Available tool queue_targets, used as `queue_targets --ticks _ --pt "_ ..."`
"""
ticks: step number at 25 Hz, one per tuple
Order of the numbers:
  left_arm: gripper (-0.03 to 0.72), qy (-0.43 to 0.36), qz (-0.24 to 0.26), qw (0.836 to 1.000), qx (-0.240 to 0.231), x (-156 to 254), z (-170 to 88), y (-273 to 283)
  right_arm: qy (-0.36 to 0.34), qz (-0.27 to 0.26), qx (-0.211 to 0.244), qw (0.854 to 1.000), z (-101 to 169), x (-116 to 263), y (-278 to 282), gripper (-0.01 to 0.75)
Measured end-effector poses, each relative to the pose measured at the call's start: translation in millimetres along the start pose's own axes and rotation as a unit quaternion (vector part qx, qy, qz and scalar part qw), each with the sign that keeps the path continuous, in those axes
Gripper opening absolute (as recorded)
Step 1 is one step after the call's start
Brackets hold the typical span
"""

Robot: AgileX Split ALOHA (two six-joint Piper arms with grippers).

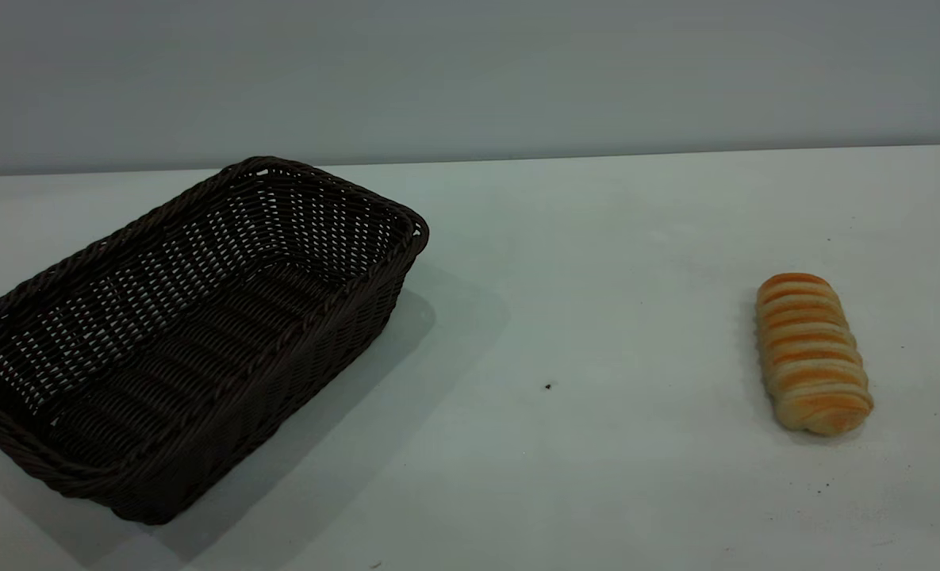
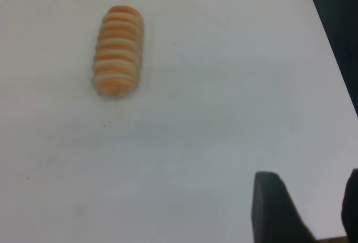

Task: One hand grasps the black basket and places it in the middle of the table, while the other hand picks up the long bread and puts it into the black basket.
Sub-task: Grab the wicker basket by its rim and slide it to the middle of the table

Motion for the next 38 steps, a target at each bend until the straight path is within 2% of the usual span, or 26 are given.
queue_targets --ticks 14,23,30,33,38 --pt "0.562 -0.001 0.0 1.0 0.002 0 0 0 0.0 0.0 0.0 1.0 0 0 0 0.28" --pt "0.562 -0.03 -0.003 0.998 0.051 -1 -4 -1 0.006 0.001 -0.008 1.0 1 0 0 0.28" --pt "0.562 -0.019 -0.069 0.996 0.062 -31 -9 -3 0.006 0.001 -0.008 1.0 1 0 0 0.28" --pt "0.558 -0.007 -0.056 0.996 0.065 -46 -15 -19 0.005 0.002 -0.011 1.0 2 0 0 0.28" --pt "0.556 0.021 0.01 0.997 0.069 -68 -32 -72 0.008 0.006 -0.023 1.0 4 0 -1 0.28"
Point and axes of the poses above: a point on each arm's last joint axis where the gripper is mounted, y pointing back along that axis away from the gripper, z along the wrist's bending axis when the last joint is at zero, x = y × z, the point moved 5 cm from there along -y, pointing out along that axis toward the gripper, and after that the axes turned 6 degrees about -y, right-handed, at the moved point
